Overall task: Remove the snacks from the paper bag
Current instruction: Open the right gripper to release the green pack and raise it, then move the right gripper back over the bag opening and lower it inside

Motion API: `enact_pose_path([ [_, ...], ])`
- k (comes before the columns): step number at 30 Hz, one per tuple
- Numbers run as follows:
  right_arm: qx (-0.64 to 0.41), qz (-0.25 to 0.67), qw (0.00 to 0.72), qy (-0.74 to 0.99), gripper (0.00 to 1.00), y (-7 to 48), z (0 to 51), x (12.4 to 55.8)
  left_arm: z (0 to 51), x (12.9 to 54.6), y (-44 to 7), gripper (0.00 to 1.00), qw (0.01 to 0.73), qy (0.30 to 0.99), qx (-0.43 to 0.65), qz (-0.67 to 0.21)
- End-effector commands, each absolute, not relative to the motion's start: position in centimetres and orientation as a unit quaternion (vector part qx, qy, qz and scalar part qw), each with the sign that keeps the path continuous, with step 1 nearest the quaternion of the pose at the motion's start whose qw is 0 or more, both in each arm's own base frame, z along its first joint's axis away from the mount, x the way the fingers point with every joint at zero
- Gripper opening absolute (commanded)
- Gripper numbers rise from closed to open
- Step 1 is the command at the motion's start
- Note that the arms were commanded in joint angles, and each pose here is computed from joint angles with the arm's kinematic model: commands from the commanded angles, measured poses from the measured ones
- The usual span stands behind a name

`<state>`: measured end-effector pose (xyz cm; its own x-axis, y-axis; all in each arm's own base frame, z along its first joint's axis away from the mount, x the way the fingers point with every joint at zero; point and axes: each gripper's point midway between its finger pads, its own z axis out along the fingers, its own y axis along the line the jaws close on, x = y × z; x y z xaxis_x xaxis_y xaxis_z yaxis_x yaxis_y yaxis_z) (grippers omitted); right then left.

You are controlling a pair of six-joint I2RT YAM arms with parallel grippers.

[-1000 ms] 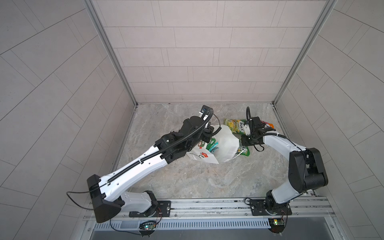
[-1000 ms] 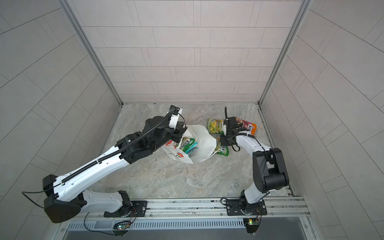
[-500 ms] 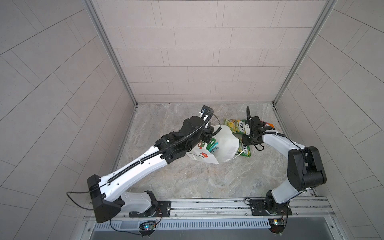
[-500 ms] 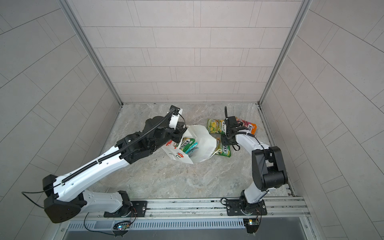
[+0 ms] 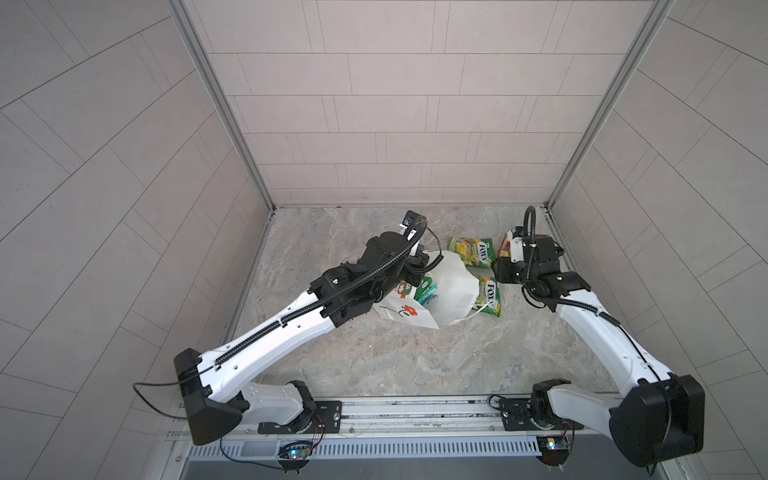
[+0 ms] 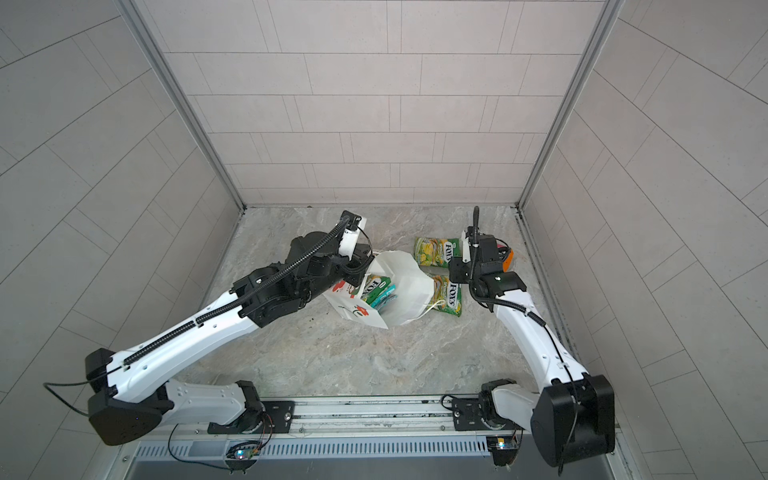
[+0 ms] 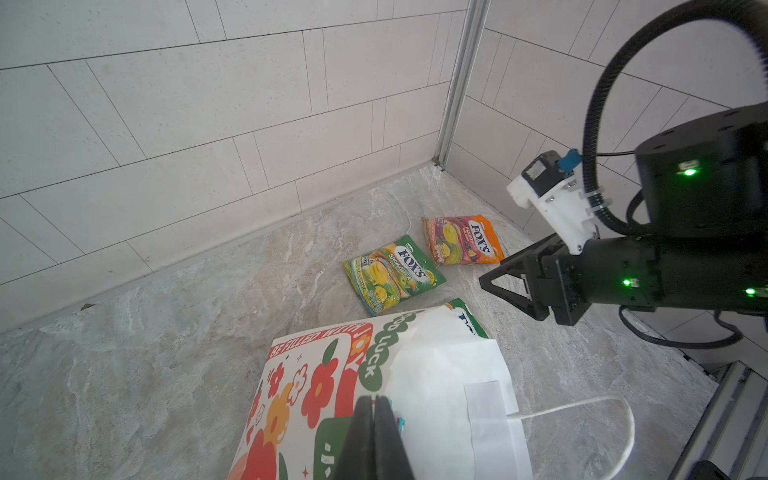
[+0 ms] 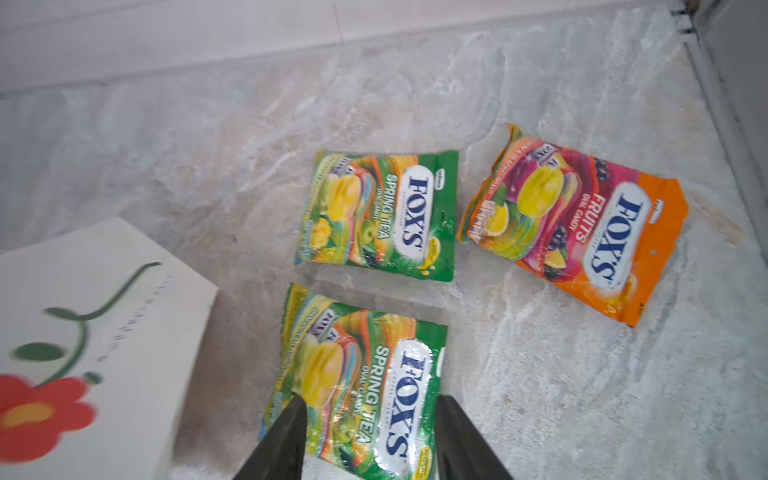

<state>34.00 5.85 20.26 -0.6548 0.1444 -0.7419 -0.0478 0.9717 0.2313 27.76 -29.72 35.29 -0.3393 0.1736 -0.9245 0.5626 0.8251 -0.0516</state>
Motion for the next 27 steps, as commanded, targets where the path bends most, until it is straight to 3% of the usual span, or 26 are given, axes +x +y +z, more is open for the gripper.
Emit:
enact_pose_path([
  [1, -0.008, 0.239, 0.459, 0.856, 0.52, 9.7, 24.9, 33.1, 35.6, 27.2, -30.1, 0.00, 0.527, 0.790, 0.240, -0.201],
  [5, -0.052, 0.314, 0.467, 0.825, 0.52, 12.8, 28.3, 30.9, 35.8, 26.8, -30.6, 0.00, 0.525, 0.785, 0.247, -0.218],
  [12, -0.136, 0.354, 0.463, 0.802, 0.52, 17.8, 30.0, 26.8, 35.8, 26.8, -31.0, 0.00, 0.523, 0.784, 0.246, -0.226],
  [27, -0.234, 0.331, 0.373, 0.835, 0.52, 23.7, 21.7, 22.6, 36.4, 26.8, -31.0, 0.00, 0.526, 0.783, 0.236, -0.234],
])
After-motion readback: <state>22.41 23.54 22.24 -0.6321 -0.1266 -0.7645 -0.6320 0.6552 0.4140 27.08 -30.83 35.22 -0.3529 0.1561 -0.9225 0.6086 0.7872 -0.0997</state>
